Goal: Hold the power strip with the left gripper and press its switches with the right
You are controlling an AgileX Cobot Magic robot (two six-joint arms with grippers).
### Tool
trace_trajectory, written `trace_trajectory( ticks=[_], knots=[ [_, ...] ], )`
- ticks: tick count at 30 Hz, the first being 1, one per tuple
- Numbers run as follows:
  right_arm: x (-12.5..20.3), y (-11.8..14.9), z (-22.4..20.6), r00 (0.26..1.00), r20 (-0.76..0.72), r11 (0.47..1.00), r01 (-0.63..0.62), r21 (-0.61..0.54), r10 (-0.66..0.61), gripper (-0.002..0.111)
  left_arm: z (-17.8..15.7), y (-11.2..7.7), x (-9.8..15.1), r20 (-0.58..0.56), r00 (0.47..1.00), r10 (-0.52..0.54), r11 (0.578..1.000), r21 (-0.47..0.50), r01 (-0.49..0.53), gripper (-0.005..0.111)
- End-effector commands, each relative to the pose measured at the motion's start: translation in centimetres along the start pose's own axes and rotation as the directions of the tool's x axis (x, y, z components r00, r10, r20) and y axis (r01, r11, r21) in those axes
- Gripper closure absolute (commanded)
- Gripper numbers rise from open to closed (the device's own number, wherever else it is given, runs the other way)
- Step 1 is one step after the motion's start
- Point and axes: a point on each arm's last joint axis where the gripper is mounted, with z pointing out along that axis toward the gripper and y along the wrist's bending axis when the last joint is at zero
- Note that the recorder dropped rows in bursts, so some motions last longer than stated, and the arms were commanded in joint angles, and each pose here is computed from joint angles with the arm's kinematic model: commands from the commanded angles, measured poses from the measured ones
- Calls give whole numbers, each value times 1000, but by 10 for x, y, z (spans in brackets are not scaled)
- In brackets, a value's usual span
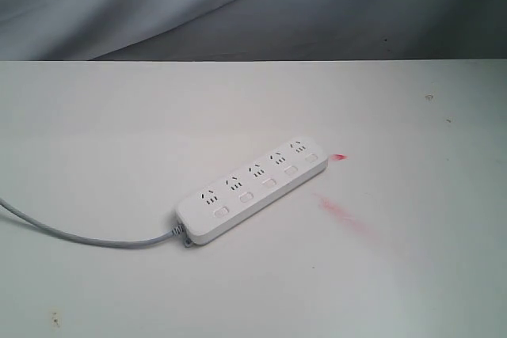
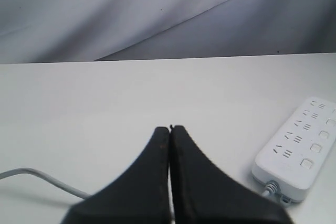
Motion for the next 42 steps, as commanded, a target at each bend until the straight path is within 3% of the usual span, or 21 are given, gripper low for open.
trace_trajectory(
  ticks=[1, 23, 27, 31, 37, 42],
  knots=[
    [0, 0, 0, 1000, 10, 1000, 12, -5, -12, 108, 0, 1, -1, 18, 1000, -23, 1000, -12, 24, 107],
    [0, 0, 0, 1000, 10, 1000, 12, -5, -12, 108, -1, 1, -1, 21, 1000, -19, 1000, -12, 19, 107],
    [0, 0, 0, 1000, 10, 1000, 12, -5, -12, 108, -12, 0, -7, 140, 990, -6, 1000, 2, 6, 107],
    [0, 0, 0, 1000, 10, 1000, 12, -5, -12, 108, -20, -2, -5, 162, 986, 31, 999, 18, -35, 107],
    [0, 0, 0, 1000, 10, 1000, 12, -5, -12, 108, -22, 8, 3, 108, 993, -41, 990, -132, 55, 107],
    [0, 0, 0, 1000, 10, 1000, 12, -5, -12, 108, -23, 10, 3, 113, 991, -64, 985, -151, 81, 107]
  ],
)
